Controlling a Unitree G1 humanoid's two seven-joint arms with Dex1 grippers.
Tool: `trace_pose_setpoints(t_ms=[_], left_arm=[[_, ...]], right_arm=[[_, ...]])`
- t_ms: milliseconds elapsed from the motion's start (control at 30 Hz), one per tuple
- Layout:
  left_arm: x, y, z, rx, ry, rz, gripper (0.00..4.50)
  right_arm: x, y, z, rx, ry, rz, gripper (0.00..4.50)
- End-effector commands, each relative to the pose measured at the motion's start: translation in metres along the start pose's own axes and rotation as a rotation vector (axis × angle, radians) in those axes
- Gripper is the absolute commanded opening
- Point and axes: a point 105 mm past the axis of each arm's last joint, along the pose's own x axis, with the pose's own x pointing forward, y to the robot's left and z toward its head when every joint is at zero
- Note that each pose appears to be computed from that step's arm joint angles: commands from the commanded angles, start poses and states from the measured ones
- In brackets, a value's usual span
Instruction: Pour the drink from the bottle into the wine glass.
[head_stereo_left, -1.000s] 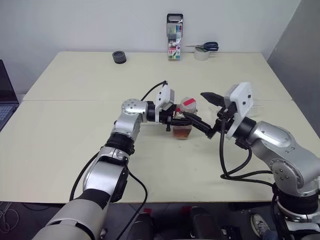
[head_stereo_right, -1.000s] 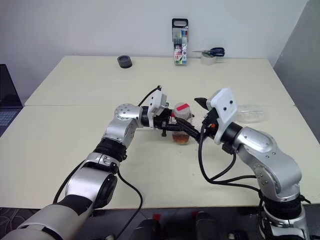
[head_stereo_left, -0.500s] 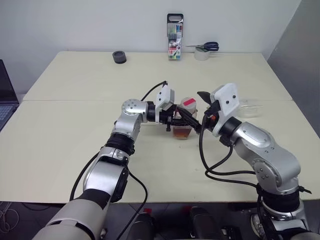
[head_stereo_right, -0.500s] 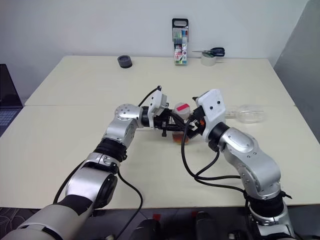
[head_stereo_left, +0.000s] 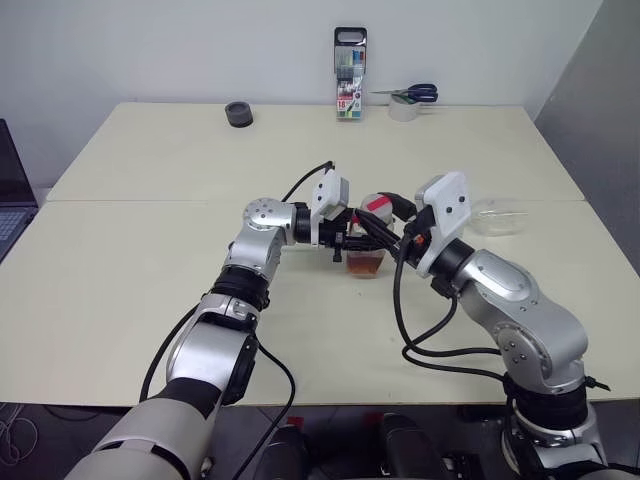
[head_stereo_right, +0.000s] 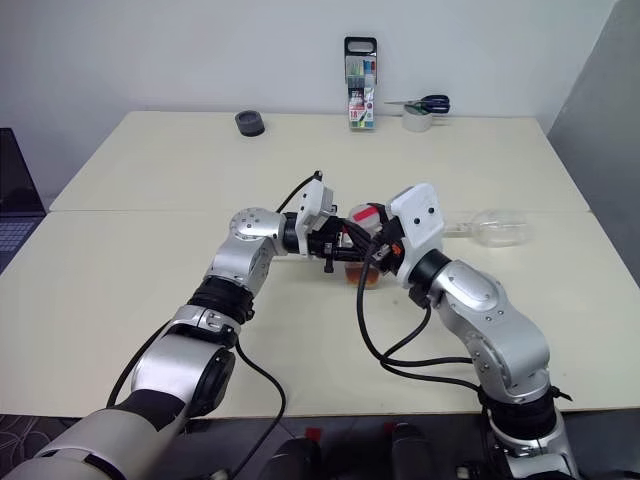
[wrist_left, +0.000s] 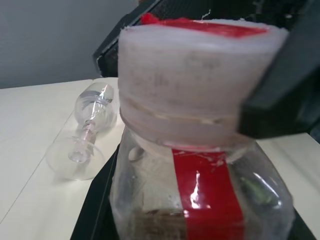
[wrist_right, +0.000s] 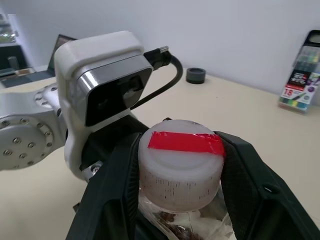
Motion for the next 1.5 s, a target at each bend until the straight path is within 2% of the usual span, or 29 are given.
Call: trace_pose_setpoints(t_ms=[33, 133, 200, 433, 467, 800, 1000, 1200, 1500], left_arm=[[-0.001, 0.002, 0.01, 0.031, -0.02, -0.014, 1.66], [-0.001, 0.002, 0.011, 0.036, -0.024, -0.016, 1.66], [-0.002, 0.002, 0.013, 0.037, -0.028, -0.01, 1.66], [-0.004, 0.003, 0.013, 0.033, -0.027, -0.002, 1.66], [-0.004, 0.004, 0.013, 0.033, -0.027, -0.002, 1.66], [-0.002, 0.004, 0.014, 0.036, -0.027, -0.009, 1.66], [-0.001, 0.005, 0.015, 0.038, -0.027, -0.01, 1.66], [-0.002, 0.006, 0.015, 0.038, -0.027, -0.002, 1.66], [-0.002, 0.005, 0.014, 0.038, -0.029, -0.002, 1.66]], right_arm=[[-0.002, 0.0, 0.022, -0.102, -0.02, 0.304, 1.88], [-0.001, -0.008, 0.021, -0.052, 0.025, 0.391, 1.88], [0.0, -0.01, 0.018, -0.043, 0.039, 0.388, 1.88], [-0.003, -0.017, 0.025, -0.038, -0.016, 0.275, 4.28], [-0.005, -0.016, 0.026, -0.029, -0.022, 0.274, 4.5], [-0.003, -0.033, 0.021, -0.087, -0.025, 0.095, 4.5], [-0.008, -0.036, 0.02, -0.109, -0.021, 0.068, 4.5], [-0.013, -0.005, 0.028, -0.055, -0.047, 0.184, 4.5], [-0.001, -0.019, 0.02, -0.111, -0.031, 0.069, 4.5]])
